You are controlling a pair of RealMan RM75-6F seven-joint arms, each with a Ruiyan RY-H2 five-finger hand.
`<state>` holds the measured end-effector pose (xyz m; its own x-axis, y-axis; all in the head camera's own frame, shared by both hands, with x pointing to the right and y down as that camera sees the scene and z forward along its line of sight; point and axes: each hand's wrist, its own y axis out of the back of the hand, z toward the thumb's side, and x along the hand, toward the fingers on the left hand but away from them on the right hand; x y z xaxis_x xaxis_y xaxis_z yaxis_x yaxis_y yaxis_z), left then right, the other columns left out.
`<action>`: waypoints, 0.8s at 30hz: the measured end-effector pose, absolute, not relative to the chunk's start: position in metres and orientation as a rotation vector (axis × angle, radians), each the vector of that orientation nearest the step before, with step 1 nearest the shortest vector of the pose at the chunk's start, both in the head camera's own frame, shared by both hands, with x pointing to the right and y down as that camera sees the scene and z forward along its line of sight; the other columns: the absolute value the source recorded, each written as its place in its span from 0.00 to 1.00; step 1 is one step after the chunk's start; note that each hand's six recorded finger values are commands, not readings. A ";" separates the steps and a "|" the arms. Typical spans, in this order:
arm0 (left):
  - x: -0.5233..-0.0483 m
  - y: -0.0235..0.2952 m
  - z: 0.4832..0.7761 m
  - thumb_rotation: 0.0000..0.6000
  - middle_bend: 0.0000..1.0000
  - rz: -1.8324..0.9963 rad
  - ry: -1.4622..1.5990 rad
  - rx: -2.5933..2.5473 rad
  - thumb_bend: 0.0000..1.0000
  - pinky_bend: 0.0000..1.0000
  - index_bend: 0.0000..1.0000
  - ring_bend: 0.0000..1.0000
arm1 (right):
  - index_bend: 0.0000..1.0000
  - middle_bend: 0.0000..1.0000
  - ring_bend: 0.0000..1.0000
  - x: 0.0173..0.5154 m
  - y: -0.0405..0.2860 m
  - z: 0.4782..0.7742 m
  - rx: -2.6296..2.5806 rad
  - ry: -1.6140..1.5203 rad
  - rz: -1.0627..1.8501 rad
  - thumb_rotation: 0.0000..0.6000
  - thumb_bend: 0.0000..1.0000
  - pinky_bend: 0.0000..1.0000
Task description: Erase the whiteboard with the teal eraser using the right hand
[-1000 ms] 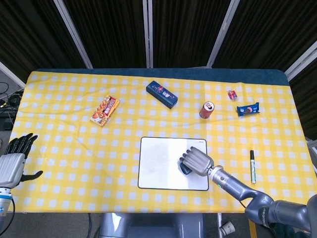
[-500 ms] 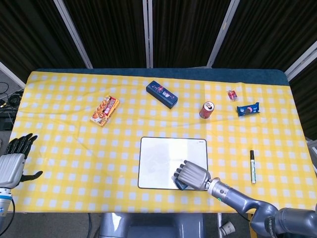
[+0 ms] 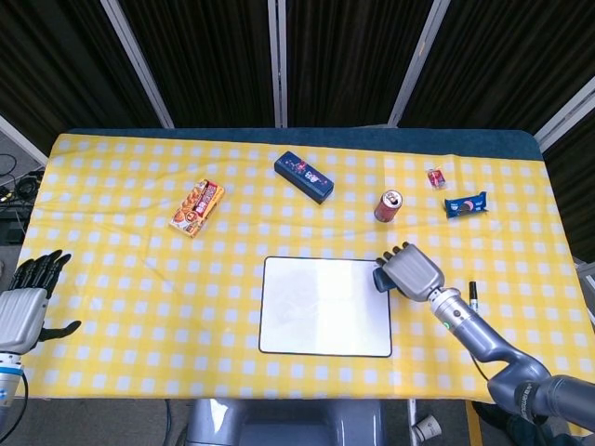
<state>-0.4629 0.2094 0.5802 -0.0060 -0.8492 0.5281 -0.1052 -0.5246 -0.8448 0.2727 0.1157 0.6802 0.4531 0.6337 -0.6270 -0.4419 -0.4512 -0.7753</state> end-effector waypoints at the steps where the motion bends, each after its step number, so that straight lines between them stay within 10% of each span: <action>1: -0.463 0.209 0.581 1.00 0.00 -1.589 0.994 -1.674 0.00 0.00 0.00 0.00 | 0.63 0.63 0.53 0.281 0.112 0.684 -1.610 -0.179 1.275 1.00 0.64 0.49; 5: -0.462 0.210 0.583 1.00 0.00 -1.595 0.985 -1.676 0.00 0.00 0.00 0.00 | 0.55 0.56 0.50 0.301 0.106 0.698 -1.596 -0.192 1.363 1.00 0.59 0.48; 12: -0.461 0.210 0.584 1.00 0.00 -1.598 0.978 -1.679 0.00 0.00 0.00 0.00 | 0.09 0.10 0.17 0.308 0.116 0.709 -1.675 -0.189 1.450 1.00 0.05 0.24; 24: -0.461 0.209 0.574 1.00 0.00 -1.549 1.013 -1.690 0.00 0.00 0.00 0.00 | 0.00 0.00 0.00 0.307 0.119 0.668 -1.663 -0.386 1.368 1.00 0.00 0.00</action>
<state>-0.4606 0.2088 0.5744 0.0157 -0.8584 0.5127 -0.1249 -0.5104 -0.8508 0.3070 0.1193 0.6680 0.3338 0.7218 -0.6063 -0.2988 -0.5291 -0.7942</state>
